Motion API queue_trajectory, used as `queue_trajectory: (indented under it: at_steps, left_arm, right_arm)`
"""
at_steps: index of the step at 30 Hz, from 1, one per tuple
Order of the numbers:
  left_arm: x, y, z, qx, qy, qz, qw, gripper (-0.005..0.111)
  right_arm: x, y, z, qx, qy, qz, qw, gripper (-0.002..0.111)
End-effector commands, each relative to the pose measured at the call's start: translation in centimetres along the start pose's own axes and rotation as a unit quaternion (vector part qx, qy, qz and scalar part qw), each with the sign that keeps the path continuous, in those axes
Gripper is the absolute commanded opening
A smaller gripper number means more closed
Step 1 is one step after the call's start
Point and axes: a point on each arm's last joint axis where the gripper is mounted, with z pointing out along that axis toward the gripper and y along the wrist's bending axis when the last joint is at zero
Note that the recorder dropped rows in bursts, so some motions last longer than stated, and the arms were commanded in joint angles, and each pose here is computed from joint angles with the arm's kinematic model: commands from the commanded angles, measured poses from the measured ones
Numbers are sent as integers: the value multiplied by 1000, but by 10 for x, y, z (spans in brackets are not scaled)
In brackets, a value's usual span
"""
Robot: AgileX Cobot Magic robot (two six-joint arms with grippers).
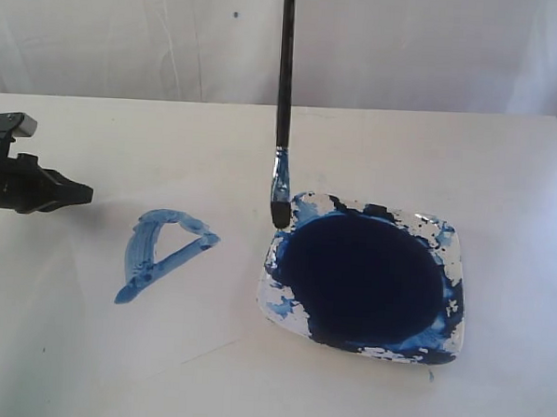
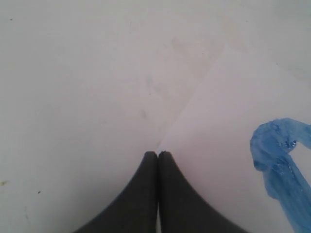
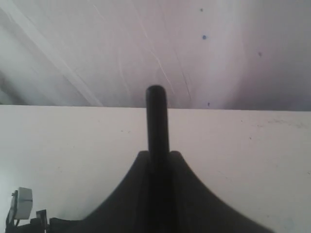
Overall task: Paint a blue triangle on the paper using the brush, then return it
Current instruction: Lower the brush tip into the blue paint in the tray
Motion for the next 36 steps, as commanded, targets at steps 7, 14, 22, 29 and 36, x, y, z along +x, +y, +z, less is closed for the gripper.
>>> queue_trajectory:
  at_steps: [7,14,22,29,36]
  left_arm:
    - [1,1,-1,-3,-1,-4,1000,0]
    - [1,1,-1,-3,-1,-4,1000,0]
    - [1,1,-1,-3,-1,-4,1000,0]
    - [1,1,-1,-6,-1,-4,1000,0]
    - [1,0,-1,-1,-2,-8,1000,0]
  right_arm:
    - [12,-73,-52,61,-55,87,993,0]
    - [24,-107,-58,86,-86,140,983,0]
    - [57,-147,-52,125,-80,202,968,0]
    - [74,-178,-55,157,-84,240,954,0]
    - [87,-203,-61,186,-89,264,942,0]
